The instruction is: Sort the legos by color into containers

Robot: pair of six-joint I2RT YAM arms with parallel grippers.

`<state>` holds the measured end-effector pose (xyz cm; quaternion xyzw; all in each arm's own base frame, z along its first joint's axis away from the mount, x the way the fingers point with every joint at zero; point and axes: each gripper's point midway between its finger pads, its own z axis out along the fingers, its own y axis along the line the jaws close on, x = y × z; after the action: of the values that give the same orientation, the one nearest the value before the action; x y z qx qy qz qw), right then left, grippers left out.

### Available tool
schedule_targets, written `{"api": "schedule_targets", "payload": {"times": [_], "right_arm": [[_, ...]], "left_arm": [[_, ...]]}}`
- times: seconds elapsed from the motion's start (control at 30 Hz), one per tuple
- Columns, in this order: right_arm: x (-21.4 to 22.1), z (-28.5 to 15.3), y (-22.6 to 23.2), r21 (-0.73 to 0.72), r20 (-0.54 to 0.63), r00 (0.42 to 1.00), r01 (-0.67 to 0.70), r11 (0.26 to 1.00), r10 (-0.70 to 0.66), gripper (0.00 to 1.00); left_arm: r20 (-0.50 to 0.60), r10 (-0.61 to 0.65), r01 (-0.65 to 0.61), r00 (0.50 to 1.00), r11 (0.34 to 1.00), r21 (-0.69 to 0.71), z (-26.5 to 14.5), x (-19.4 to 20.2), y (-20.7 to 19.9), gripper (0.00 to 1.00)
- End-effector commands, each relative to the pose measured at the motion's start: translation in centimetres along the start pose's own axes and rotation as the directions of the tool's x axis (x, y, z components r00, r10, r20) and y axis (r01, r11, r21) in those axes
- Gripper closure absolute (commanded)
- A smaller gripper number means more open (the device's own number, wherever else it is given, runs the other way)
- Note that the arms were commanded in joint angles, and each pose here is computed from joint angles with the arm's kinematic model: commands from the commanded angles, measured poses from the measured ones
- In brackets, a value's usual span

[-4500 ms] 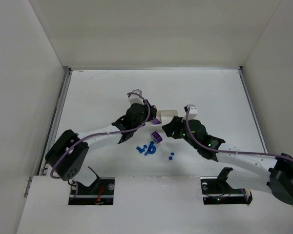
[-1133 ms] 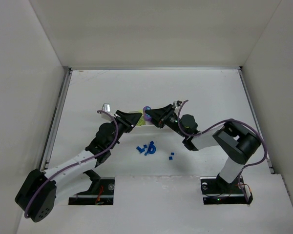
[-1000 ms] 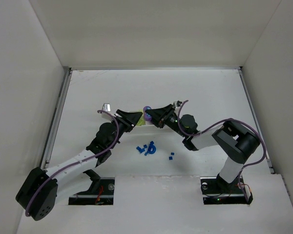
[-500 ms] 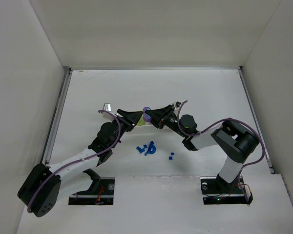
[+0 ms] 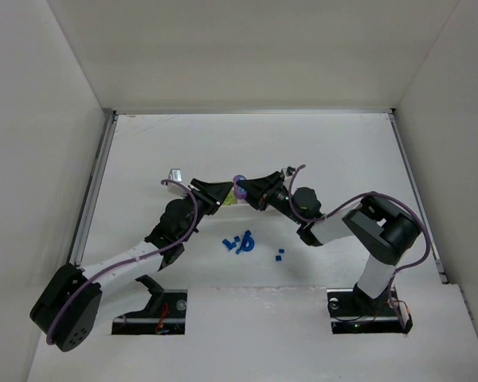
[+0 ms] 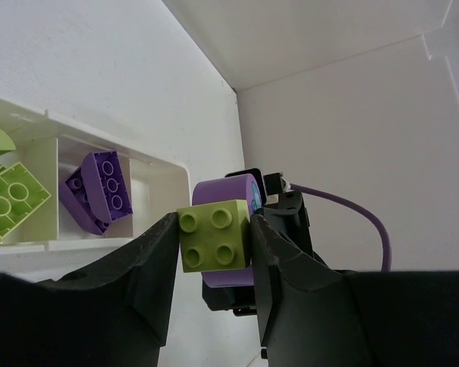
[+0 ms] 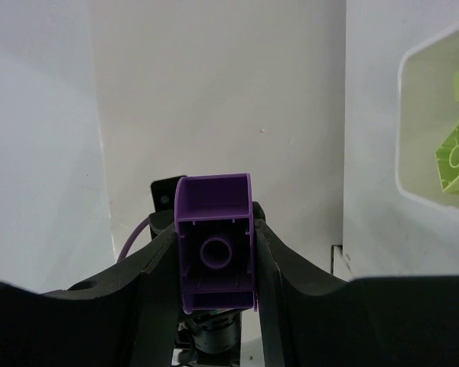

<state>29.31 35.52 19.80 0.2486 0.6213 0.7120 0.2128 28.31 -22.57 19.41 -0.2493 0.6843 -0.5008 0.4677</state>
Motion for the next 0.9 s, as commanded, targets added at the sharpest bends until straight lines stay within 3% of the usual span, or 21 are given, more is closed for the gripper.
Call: {"api": "schedule_targets", "payload": {"times": [0.0,0.3,0.53,0.73,0.87], "right_arm": [[1.7,-1.1,5.4,-0.23,-0.059,0.997,0.032,0.973,-0.047,0.69],[-0.6,-3.3,5.0,-0.192,0.01,0.992,0.123,0.974,-0.123,0.69],[-1.4,-3.6,3.1,-0.085,0.04,0.977,0.21,0.974,-0.208,0.69],[-2.0,-3.5,1.5,0.048,0.045,0.938,0.341,0.939,-0.343,0.69],[-3.1,-3.5,0.0,0.187,0.04,0.883,0.453,0.872,-0.467,0.68]], "left_arm": [[0.023,0.001,-0.004,1.0,0.993,0.121,-0.1,-1.0,-3.9,0.84],[0.081,0.051,-0.056,0.995,0.997,0.061,-1.1,-3.4,-2.3,0.88],[0.111,0.169,-0.168,0.979,0.986,-0.023,-0.5,-4.4,-1.0,0.88],[0.029,0.344,-0.335,0.938,0.927,-0.168,2.5,-3.3,1.7,0.87],[-0.014,0.43,-0.42,0.903,0.874,-0.244,4.3,-2.9,3.2,0.85]]}}
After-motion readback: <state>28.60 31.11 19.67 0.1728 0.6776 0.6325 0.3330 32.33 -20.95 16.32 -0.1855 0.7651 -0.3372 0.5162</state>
